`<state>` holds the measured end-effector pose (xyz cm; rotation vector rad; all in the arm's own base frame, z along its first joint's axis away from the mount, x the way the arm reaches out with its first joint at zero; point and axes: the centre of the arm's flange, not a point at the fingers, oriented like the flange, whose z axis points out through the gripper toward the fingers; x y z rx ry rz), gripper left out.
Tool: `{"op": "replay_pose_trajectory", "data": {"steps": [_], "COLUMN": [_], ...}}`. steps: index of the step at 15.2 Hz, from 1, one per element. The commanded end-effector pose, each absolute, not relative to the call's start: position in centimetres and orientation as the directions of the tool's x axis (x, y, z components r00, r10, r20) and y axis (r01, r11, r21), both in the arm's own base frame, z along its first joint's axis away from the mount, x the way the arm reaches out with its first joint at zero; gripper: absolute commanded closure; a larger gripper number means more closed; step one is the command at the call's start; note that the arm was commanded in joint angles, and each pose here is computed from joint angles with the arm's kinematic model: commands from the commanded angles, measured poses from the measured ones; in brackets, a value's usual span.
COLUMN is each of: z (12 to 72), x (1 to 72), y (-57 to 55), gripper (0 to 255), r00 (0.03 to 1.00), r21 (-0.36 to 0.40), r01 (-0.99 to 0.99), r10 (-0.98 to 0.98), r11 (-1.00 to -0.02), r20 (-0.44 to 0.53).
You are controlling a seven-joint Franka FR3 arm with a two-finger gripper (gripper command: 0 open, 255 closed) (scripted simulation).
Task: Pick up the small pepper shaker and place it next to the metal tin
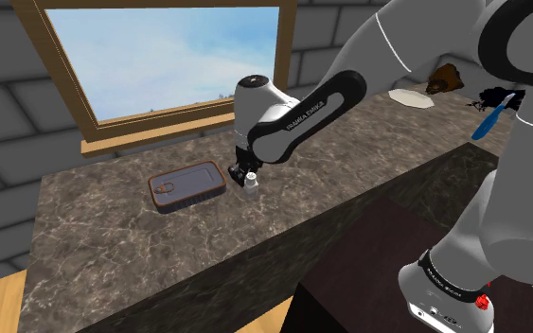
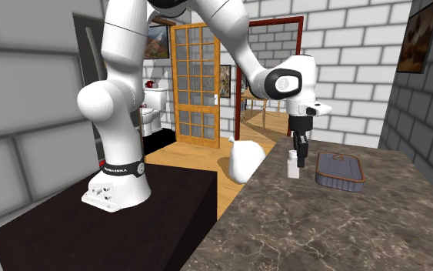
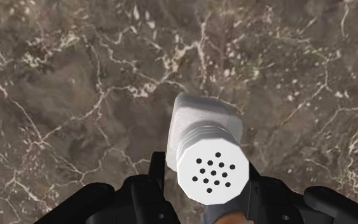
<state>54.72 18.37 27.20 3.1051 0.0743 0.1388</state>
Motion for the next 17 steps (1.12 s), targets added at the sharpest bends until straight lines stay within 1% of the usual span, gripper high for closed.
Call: {"op": "replay_pose_trajectory", "data": {"steps": [1,4,12,13,17], "z": [26.1,24.3,24.3,24.3,24.3], "x": [54.7,54.7,54.7,54.7,54.7], "y": [18.3,18.3,18.3,18.3,18.3], "gripper": [255,255,255,0,0], "r00": [0.995,0.995,0.995,0.995,0.995], "r21": [0.034,0.034,0.034,0.034,0.034], "r01": [0.046,0.046,0.046,0.046,0.046], "r10": [0.049,0.049,0.049,0.049,0.049], "r11": [-0.998,-0.998,-0.998,-0.998,-0.998], "r20": [0.089,0.089,0.089,0.089,0.089]}}
